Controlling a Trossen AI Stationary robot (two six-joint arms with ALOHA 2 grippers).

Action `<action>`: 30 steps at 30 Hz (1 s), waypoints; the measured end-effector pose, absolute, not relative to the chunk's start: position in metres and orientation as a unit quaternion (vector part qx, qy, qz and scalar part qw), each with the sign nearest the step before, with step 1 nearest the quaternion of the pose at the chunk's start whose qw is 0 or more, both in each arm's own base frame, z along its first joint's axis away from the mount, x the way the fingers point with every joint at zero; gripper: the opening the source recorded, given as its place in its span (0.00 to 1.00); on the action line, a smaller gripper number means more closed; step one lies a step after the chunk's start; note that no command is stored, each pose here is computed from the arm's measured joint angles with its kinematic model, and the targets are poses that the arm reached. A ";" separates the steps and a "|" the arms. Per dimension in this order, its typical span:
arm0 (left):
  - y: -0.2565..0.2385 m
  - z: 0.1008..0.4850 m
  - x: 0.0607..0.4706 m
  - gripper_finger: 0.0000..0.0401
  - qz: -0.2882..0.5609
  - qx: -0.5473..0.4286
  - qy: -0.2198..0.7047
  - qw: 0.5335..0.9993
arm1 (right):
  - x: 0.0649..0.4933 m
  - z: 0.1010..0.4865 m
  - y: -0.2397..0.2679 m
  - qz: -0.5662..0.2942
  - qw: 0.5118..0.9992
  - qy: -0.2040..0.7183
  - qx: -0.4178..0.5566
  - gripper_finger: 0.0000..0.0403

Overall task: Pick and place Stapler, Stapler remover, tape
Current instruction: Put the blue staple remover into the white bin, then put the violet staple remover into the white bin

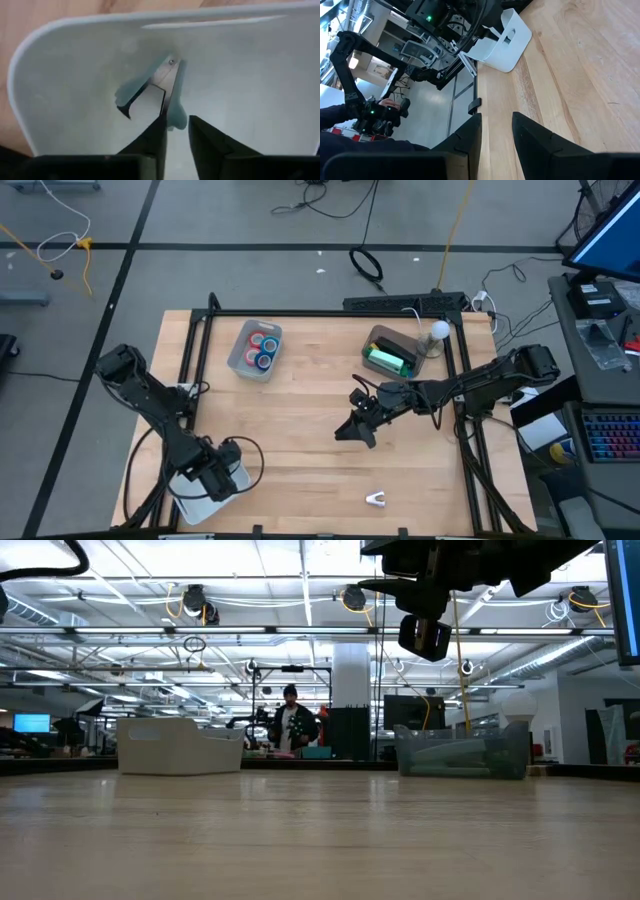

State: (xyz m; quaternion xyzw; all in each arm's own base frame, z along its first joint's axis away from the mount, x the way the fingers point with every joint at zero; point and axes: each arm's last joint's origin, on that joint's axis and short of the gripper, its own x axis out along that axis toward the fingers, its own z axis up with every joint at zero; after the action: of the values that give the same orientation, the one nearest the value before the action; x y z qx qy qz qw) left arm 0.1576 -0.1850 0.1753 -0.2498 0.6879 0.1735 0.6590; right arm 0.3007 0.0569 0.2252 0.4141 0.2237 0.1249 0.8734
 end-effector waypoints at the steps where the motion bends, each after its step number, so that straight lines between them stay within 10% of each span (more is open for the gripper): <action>1: -0.185 0.175 0.157 0.22 0.173 -0.250 0.690 0.657 | 0.301 0.225 0.057 0.125 0.873 0.224 0.414 0.25; 14: -0.182 0.187 0.155 0.36 0.161 -0.281 0.690 0.648 | 0.301 0.225 0.057 0.125 0.873 0.223 0.414 0.25; 30: -0.165 0.248 0.153 0.36 0.090 -0.400 0.489 0.770 | 0.301 0.225 0.057 0.125 0.874 0.223 0.414 0.25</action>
State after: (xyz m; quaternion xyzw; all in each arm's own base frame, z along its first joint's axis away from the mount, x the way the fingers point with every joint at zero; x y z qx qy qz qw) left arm 0.1527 -0.1649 0.2485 -0.4004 0.4892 0.0903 0.7696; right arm 0.3007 0.0569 0.2252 0.4141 0.2234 0.1249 0.8735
